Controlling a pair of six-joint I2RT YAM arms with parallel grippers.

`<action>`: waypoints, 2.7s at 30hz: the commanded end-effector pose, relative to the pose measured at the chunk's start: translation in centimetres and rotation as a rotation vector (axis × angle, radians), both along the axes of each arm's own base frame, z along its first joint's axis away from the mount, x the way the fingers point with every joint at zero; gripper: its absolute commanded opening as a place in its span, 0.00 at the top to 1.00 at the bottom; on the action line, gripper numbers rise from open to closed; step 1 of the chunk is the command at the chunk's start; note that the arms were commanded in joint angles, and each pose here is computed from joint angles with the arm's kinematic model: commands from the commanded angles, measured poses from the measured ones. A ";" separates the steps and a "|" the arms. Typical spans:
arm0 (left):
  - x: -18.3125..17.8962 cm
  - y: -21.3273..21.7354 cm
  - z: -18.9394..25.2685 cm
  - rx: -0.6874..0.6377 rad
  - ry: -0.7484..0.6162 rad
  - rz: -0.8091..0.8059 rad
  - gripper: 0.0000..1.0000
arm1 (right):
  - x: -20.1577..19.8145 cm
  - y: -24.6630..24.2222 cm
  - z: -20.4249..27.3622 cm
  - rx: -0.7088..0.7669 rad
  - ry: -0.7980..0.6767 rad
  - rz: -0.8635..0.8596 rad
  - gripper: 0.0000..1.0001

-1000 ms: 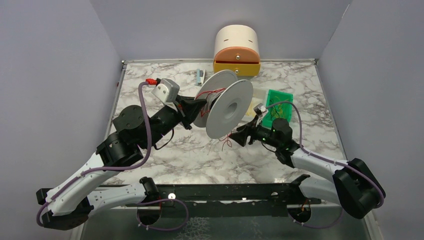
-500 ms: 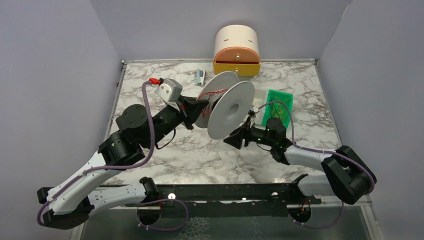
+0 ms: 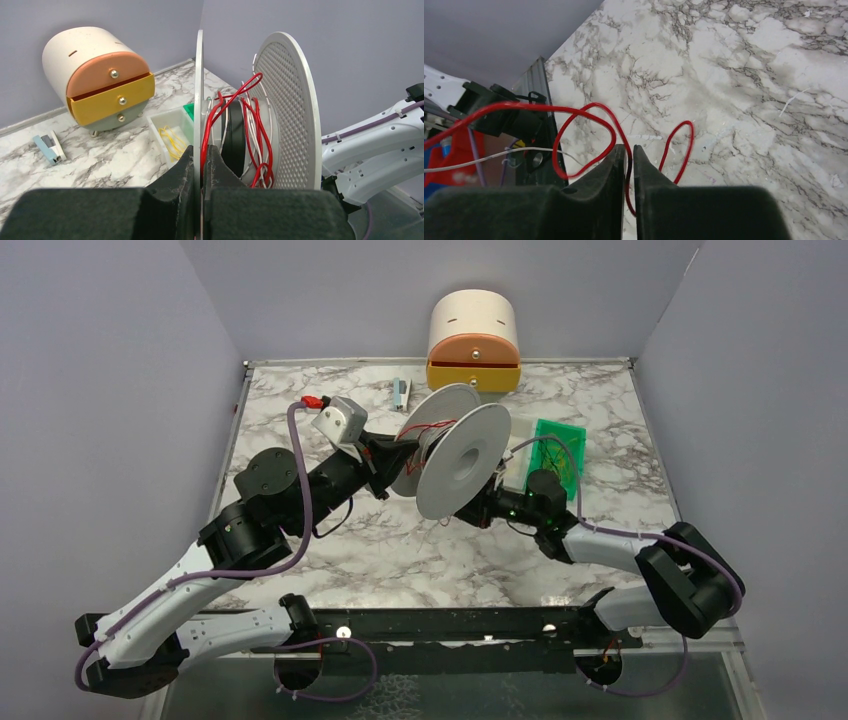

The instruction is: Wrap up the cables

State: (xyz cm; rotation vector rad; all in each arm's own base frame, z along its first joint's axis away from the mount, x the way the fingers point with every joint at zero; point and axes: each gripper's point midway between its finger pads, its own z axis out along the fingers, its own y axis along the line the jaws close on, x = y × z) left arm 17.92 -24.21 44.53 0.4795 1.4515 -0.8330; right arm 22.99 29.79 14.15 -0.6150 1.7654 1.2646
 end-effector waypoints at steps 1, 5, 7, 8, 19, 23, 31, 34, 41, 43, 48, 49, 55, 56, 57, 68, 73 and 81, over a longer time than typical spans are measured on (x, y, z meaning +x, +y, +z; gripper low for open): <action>-0.2 2.2 5.3 -0.177 -0.077 0.059 1.00 | -0.5 0.5 0.1 0.014 -0.010 0.025 0.97; 1.0 3.4 5.2 -0.193 -0.069 0.152 1.00 | -1.8 0.6 -1.0 -0.006 0.011 0.036 0.99; 1.8 3.9 5.0 -0.196 -0.060 0.210 1.00 | -2.5 0.7 -1.7 -0.017 0.019 0.038 0.99; 2.1 4.2 5.0 -0.202 -0.060 0.233 1.00 | -2.9 0.8 -1.9 -0.021 0.024 0.042 0.99; 7.1 7.3 1.9 -0.126 -0.048 0.618 1.00 | -7.5 1.8 -2.8 -0.064 0.030 0.105 0.99; 8.9 8.2 0.1 -0.044 -0.049 0.785 1.00 | -9.5 1.7 -2.3 -0.082 0.029 0.133 0.99; 13.2 8.3 -4.0 0.073 -0.038 0.959 1.00 | -12.4 0.9 1.2 -0.090 -0.011 0.152 0.99; 14.9 8.2 -5.0 0.096 -0.031 0.988 1.00 | -13.2 0.4 3.0 -0.090 -0.017 0.159 0.99; 17.1 7.1 -7.2 0.188 -0.035 1.019 1.00 | -14.4 -0.5 8.7 -0.061 -0.048 0.176 0.99; 17.6 6.9 -8.1 0.216 -0.033 1.024 1.00 | -14.5 -0.8 10.9 -0.049 -0.073 0.172 0.99; 18.0 6.6 -10.1 0.277 -0.024 1.026 1.00 | -13.8 -1.8 16.0 -0.052 -0.145 0.123 0.99; 18.1 6.6 -10.4 0.287 -0.022 1.022 1.00 | -13.5 -2.0 17.0 -0.054 -0.162 0.108 0.99; 18.2 5.8 -12.7 0.360 -0.010 0.966 1.00 | -12.0 -3.0 21.7 -0.065 -0.244 0.020 0.99; 18.1 5.6 -13.1 0.370 -0.008 0.947 1.00 | -11.6 -3.2 22.5 -0.068 -0.255 0.001 0.99; 18.1 5.4 -13.5 0.383 -0.004 0.928 1.00 | -11.2 -3.3 23.0 -0.078 -0.263 -0.018 0.99; 16.0 4.3 -18.1 0.521 0.051 0.717 1.00 | -4.9 -5.7 27.7 -0.266 -0.426 -0.322 0.99; 13.9 4.2 -20.0 0.538 0.102 0.603 1.00 | -2.7 -7.1 29.2 -0.317 -0.491 -0.451 0.99; 10.0 3.0 -21.2 0.547 0.143 0.362 1.00 | 0.0 -6.6 29.2 -0.389 -0.548 -0.549 0.99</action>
